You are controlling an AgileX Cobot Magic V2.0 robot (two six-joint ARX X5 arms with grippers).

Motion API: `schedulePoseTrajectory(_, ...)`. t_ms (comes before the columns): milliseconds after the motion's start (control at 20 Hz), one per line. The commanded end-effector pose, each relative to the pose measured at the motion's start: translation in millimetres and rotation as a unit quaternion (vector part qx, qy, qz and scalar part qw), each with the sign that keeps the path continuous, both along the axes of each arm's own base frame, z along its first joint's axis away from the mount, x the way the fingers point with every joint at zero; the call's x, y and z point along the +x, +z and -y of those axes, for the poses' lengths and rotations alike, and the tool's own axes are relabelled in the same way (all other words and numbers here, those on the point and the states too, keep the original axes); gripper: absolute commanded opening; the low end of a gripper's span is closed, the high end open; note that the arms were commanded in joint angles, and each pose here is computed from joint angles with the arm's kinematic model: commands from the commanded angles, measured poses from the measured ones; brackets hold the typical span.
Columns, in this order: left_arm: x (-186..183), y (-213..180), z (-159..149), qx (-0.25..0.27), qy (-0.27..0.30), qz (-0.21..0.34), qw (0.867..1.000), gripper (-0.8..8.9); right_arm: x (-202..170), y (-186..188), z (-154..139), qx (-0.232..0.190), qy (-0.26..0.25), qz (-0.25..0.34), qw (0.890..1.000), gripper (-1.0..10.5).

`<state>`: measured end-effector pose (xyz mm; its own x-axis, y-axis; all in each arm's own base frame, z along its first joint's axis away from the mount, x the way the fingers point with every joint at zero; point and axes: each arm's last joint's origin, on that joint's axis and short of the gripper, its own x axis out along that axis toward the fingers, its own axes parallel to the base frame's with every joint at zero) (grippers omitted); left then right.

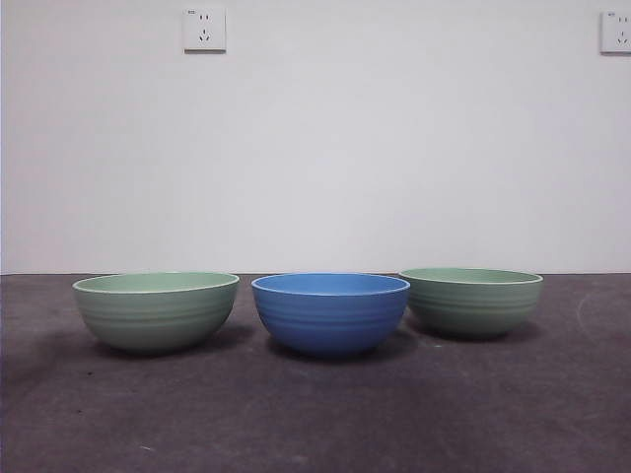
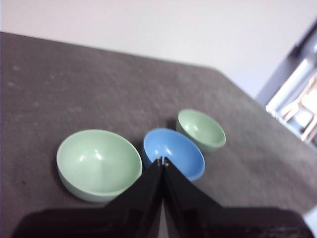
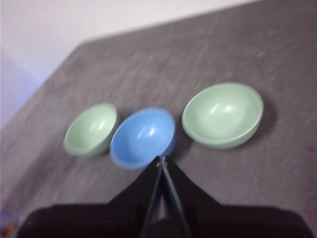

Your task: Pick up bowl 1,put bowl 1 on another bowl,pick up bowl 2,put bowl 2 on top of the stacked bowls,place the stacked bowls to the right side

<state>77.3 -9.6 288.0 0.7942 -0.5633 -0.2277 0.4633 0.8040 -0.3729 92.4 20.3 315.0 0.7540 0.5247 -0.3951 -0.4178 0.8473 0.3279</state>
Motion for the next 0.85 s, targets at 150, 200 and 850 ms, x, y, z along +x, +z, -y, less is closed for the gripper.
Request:
schedulePoseTrajectory(150,-2.0,20.1,2.0,0.054,-0.064,-0.005,0.997,-0.07,-0.1,19.3,-1.8,-0.06,0.072,-0.025,0.995,-0.1)
schedulePoseTrajectory(200,-2.3,23.1,2.6,0.058,-0.075,-0.011,0.995,-0.07,0.2,21.2,-2.0,-0.064,0.08,-0.035,0.994,-0.1)
schedulePoseTrajectory(850,-6.9,31.7,9.6,0.111,-0.16,-0.127,0.973,-0.04,-4.6,18.5,-4.6,-0.089,0.123,-0.123,0.981,0.0)
